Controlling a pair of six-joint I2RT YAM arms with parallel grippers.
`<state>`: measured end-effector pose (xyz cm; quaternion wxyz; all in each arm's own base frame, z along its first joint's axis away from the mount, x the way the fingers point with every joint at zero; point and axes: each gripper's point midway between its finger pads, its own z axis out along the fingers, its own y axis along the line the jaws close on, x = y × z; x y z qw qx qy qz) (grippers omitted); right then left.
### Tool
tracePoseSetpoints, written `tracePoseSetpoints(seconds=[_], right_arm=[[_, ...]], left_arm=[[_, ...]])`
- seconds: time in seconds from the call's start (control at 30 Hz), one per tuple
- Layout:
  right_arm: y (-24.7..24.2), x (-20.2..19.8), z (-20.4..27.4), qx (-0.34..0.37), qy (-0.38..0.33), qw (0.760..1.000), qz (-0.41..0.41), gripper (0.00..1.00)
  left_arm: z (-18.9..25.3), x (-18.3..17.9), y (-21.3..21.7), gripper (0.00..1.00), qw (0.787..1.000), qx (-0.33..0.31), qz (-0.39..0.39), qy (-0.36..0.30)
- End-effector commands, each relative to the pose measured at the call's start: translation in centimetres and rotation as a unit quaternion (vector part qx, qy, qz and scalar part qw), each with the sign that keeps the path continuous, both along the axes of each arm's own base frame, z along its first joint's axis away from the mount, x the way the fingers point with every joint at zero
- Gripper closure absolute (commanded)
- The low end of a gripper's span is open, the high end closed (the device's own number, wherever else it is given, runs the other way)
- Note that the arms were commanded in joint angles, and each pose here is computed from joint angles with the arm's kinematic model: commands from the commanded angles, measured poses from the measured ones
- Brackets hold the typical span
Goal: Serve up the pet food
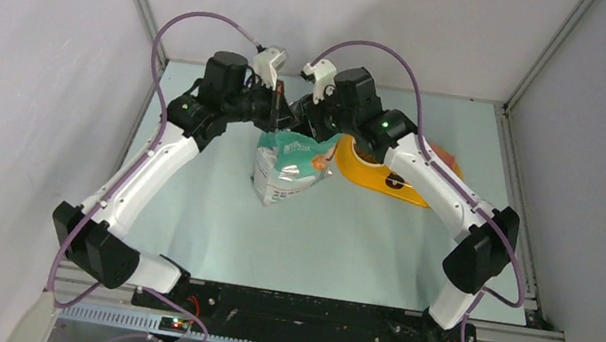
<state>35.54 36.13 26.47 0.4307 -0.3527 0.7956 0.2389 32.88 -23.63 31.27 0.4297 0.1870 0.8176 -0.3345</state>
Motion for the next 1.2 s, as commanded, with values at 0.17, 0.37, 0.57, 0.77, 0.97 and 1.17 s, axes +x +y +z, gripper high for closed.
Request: tracePoseSetpoints(seconds=[0.17,0.37,0.57,0.77,0.97,1.17], right_arm=[[0.8,-7.0,-4.7,0.051,0.250,0.962,0.093,1.00],[1.5,-7.7,-1.9,0.098,0.269,0.950,0.128,1.00],[1.1,-7.5,-0.1,0.131,0.286,0.941,0.128,1.00],[0.7,-7.2,2.2,0.173,0.305,0.928,0.126,1.00],[0.8,-8.5,4.0,0.199,0.325,0.913,0.146,1.00],[0.5,-9.1,6.2,0.222,0.327,0.907,0.147,1.00]], left_arm=[[0.5,2.0,2.8,1.00,0.999,0.025,0.033,-0.034],[-0.2,1.2,3.4,1.00,0.998,0.041,0.023,-0.044],[-1.0,1.0,3.6,1.00,0.997,0.055,0.015,-0.044],[-0.8,1.3,4.0,1.00,0.996,0.070,0.018,-0.058],[-0.8,1.0,3.8,1.00,0.996,0.066,0.010,-0.054],[-1.1,0.6,3.9,1.00,0.997,0.065,0.009,-0.050]])
